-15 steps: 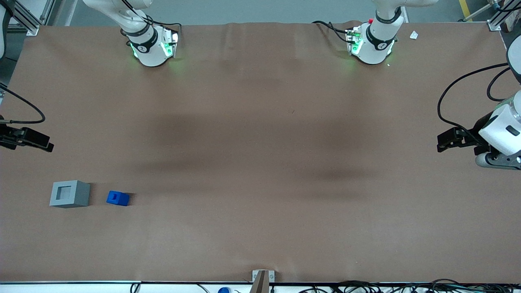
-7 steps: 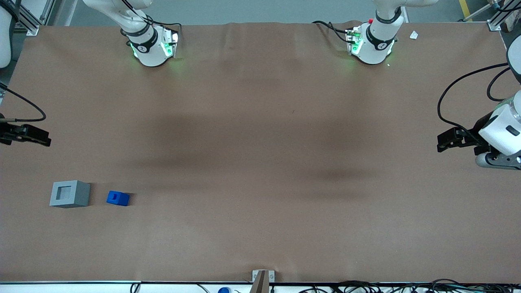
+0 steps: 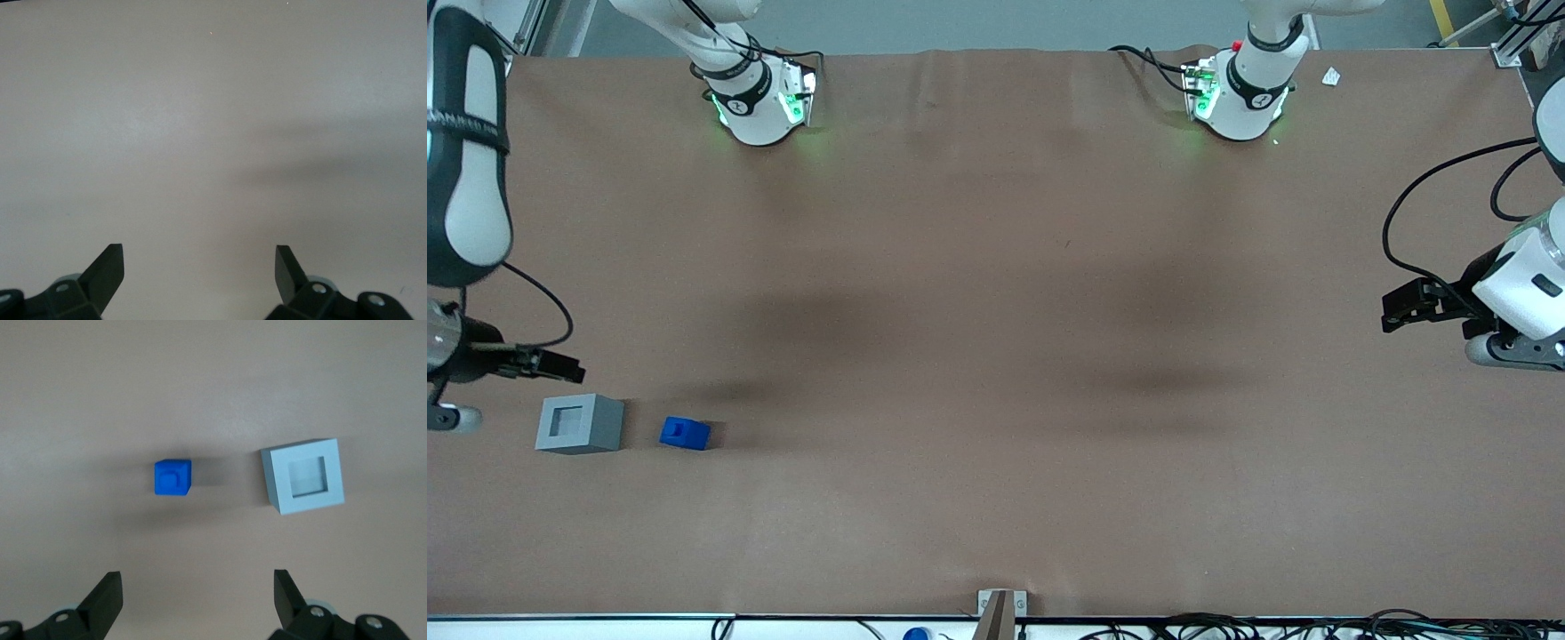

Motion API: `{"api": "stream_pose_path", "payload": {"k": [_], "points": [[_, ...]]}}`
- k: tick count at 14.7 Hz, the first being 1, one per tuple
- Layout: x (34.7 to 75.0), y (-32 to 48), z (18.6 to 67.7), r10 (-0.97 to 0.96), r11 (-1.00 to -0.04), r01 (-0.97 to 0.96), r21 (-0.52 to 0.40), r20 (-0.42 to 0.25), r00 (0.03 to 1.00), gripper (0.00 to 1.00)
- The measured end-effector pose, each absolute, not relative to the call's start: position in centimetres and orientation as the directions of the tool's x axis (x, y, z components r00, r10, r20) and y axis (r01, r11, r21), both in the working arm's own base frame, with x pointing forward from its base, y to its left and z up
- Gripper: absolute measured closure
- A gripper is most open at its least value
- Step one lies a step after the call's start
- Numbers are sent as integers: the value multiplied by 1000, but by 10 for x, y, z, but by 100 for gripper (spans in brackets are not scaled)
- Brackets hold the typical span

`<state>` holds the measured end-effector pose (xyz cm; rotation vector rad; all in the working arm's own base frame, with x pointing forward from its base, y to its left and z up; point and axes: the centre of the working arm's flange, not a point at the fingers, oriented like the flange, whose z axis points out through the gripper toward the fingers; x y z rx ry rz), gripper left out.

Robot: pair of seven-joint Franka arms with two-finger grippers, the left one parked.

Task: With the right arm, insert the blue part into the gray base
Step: 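Move the open right gripper down over the blue block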

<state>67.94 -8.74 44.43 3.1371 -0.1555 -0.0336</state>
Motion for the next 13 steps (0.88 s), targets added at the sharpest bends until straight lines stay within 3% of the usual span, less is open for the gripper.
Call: {"api": "stream_pose_path", "payload": {"k": [8, 13], "points": [[706, -83, 322, -132, -991, -132, -5, 60, 989, 0], [705, -52, 288, -165, -986, -164, -31, 27, 986, 0]]}}
